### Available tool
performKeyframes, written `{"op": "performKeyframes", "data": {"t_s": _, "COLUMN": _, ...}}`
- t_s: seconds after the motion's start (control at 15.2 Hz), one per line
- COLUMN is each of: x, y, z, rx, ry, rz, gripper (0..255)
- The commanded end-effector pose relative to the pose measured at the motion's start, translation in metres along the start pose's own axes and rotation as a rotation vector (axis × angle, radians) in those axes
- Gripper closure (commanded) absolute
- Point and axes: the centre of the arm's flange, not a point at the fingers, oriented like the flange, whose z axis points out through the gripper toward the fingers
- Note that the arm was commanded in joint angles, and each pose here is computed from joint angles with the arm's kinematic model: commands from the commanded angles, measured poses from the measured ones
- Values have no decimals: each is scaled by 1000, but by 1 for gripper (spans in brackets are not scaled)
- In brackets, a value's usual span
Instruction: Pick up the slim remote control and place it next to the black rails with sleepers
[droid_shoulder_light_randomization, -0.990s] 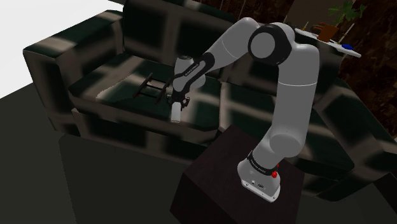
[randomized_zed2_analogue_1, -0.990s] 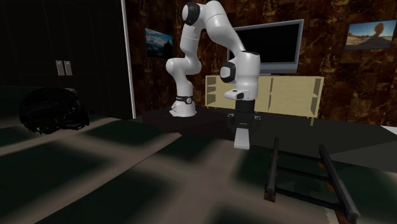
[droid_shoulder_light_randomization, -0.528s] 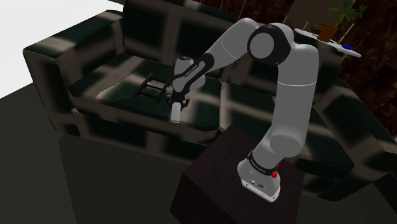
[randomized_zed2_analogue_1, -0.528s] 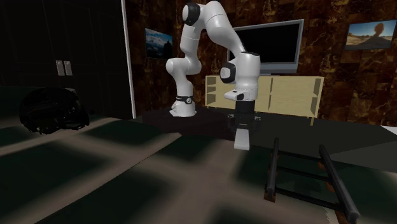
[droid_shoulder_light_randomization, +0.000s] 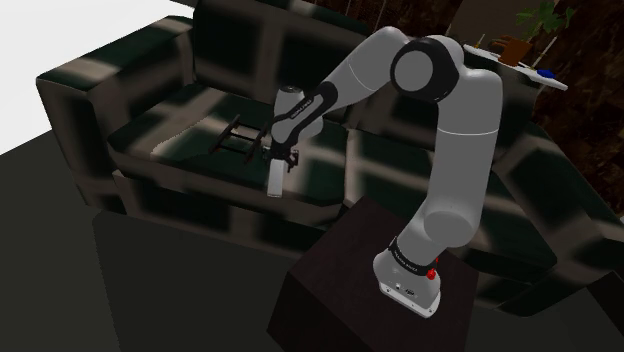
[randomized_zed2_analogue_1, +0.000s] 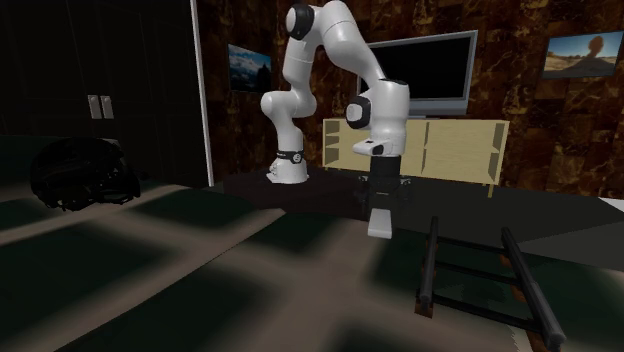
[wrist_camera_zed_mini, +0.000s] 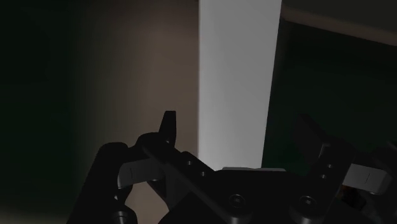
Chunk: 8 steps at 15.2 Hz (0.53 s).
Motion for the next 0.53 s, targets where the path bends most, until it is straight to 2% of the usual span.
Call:
{"op": "performKeyframes", "data": {"t_s": 0.0, "x": -1, "y": 0, "z": -21, "rx": 0, "ry": 0, "rz": 0, "gripper": 0}}
{"op": "performKeyframes", "data": {"t_s": 0.13, "x": -1, "y": 0, "z": -44, "rx": 0, "ry": 0, "rz": 0, "gripper": 0}}
{"op": "performKeyframes", "data": {"t_s": 0.46, "x": -1, "y": 0, "z": -44, "rx": 0, "ry": 0, "rz": 0, "gripper": 0}}
